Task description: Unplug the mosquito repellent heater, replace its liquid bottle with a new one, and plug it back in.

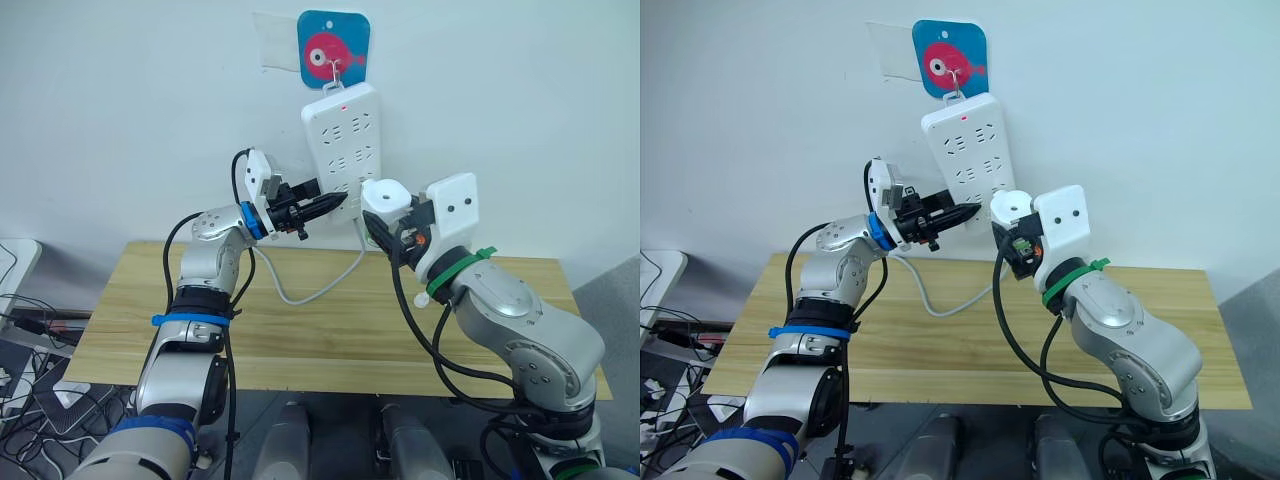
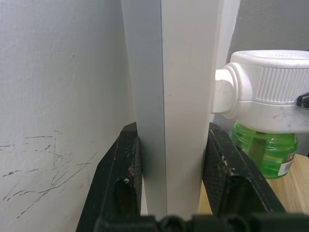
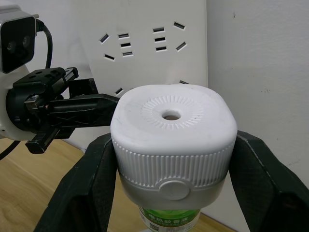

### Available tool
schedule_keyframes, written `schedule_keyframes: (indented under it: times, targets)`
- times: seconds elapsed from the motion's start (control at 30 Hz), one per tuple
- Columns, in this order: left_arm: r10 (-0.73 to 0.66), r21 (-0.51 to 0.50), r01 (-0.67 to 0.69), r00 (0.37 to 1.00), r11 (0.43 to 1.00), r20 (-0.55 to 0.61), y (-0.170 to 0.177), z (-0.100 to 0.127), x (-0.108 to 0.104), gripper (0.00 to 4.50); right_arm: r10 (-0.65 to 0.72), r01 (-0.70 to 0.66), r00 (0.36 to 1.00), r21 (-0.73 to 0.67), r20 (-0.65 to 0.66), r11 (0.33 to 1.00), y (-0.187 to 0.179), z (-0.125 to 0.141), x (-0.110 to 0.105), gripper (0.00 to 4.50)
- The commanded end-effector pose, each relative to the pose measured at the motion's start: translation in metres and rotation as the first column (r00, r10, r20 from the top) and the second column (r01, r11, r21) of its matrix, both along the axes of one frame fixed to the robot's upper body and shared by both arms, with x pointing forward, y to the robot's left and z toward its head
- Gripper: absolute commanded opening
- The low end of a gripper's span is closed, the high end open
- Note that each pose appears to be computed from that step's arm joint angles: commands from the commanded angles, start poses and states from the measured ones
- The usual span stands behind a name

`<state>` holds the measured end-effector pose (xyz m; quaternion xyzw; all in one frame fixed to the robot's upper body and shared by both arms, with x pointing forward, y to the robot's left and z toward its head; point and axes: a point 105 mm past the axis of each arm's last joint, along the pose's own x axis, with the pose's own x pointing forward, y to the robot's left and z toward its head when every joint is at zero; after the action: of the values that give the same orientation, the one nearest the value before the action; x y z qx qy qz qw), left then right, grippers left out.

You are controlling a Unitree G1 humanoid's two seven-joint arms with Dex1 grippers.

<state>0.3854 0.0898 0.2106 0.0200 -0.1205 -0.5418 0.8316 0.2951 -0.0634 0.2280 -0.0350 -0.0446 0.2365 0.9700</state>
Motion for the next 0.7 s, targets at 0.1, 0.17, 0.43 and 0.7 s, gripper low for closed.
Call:
schedule_keyframes:
  times: [0.1, 0.17, 0.43, 0.7]
  targets:
    - [-0.066, 0.027, 0.064, 0.995, 0.998, 0.076, -0.014, 0.011, -0.01, 1.36, 0.001, -0.001, 0.997, -0.001, 0.072, 1.0, -0.001, 0.018, -0.003, 2.9]
    - [-0.069, 0.029, 0.067, 0.995, 0.997, 0.077, -0.014, 0.011, -0.01, 1.36, -0.001, 0.003, 0.997, -0.034, 0.071, 0.999, -0.001, 0.017, -0.001, 2.9]
    - [-0.074, 0.033, 0.071, 0.994, 0.997, 0.082, -0.016, 0.012, -0.01, 1.36, -0.026, 0.032, 0.997, -0.092, 0.067, 0.995, 0.0, 0.019, 0.009, 2.9]
    - [-0.085, 0.019, 0.084, 0.994, 0.996, 0.075, -0.019, 0.012, -0.011, 1.36, -0.026, 0.027, 0.998, -0.02, 0.049, 0.999, 0.011, 0.017, 0.02, 2.9]
